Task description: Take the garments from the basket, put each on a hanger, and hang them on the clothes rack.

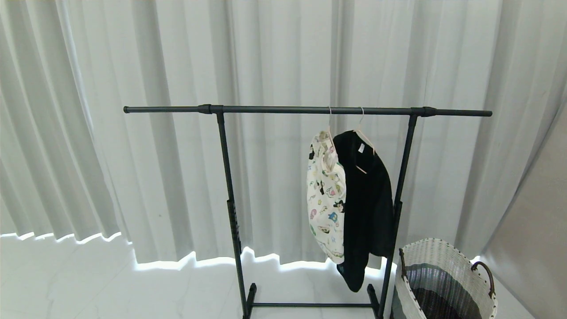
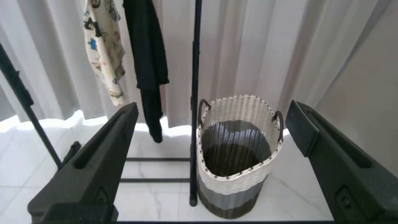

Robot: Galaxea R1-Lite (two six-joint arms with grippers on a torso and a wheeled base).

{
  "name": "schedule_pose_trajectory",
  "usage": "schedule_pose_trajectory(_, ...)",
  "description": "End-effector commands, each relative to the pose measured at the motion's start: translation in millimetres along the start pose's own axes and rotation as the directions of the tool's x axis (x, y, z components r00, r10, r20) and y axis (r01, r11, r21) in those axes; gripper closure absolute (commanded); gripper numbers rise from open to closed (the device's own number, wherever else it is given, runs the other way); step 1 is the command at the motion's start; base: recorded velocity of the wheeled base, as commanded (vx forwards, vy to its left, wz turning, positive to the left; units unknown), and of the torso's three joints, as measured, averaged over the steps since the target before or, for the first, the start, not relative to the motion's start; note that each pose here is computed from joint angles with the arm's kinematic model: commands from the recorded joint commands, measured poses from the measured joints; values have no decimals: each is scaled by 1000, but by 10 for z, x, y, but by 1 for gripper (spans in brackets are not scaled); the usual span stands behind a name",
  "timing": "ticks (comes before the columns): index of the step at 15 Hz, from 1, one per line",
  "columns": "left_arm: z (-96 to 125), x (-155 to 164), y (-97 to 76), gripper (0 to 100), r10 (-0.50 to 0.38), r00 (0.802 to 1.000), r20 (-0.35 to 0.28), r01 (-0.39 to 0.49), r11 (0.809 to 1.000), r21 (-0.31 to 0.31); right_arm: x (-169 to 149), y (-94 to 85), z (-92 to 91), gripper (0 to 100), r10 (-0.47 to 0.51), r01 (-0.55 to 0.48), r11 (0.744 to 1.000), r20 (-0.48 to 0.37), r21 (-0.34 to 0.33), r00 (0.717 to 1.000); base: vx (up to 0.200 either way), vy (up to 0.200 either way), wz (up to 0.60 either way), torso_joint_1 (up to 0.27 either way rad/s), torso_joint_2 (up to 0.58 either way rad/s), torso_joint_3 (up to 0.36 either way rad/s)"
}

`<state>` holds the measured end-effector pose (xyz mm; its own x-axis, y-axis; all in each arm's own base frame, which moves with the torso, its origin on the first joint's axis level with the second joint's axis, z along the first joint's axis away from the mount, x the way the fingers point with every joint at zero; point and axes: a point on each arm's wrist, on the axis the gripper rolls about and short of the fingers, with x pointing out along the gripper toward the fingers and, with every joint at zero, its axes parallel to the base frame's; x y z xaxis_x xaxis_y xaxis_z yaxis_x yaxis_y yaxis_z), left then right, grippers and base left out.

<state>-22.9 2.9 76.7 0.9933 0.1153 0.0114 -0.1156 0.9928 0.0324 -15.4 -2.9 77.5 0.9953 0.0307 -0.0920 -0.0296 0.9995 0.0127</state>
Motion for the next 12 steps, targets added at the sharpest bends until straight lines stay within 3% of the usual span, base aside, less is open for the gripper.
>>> schedule_pose_trajectory(1, 0, 0, -1, 0, -4, 1000, 1, 4, 1000, 1, 4, -2, 4, 0, -13, 13, 1000, -3, 6, 1000, 0, 0, 0, 0, 0, 0)
schedule_pose_trajectory(2, 0, 0, -1, 0, -5, 1000, 1, 5, 1000, -2, 8, 3, 5, 0, -46, 46, 999, -8, 7, 999, 0, 0, 0, 0, 0, 0)
schedule_pose_trajectory(3, 0, 0, -1, 0, -5, 1000, 1, 5, 1000, -5, 47, 15, 17, 0, -145, 146, 989, -58, 14, 988, 0, 0, 0, 0, 0, 0)
schedule_pose_trajectory(5, 0, 0, -1, 0, -5, 1000, 1, 5, 1000, -14, -9, 25, 2, 0, -189, 188, 982, 13, 29, 982, 0, 0, 0, 0, 0, 0)
schedule_pose_trajectory(8, 0, 0, 0, 0, -2, 1000, 1, 2, 994, -109, -1, 28, 9, 0, -166, 166, 986, 9, 9, 986, 0, 0, 0, 0, 0, 0)
schedule_pose_trajectory(10, 0, 0, 1, 0, 3, 1000, 1, -3, 993, -118, -45, 23, -12, 0, -45, 48, 998, 62, -38, 997, 0, 0, 0, 0, 0, 0)
schedule_pose_trajectory(12, 0, 0, 1, 0, 3, 1000, 1, -3, 993, -118, -63, 26, -21, 0, -48, 53, 997, 85, -51, 995, 0, 0, 0, 0, 0, 0)
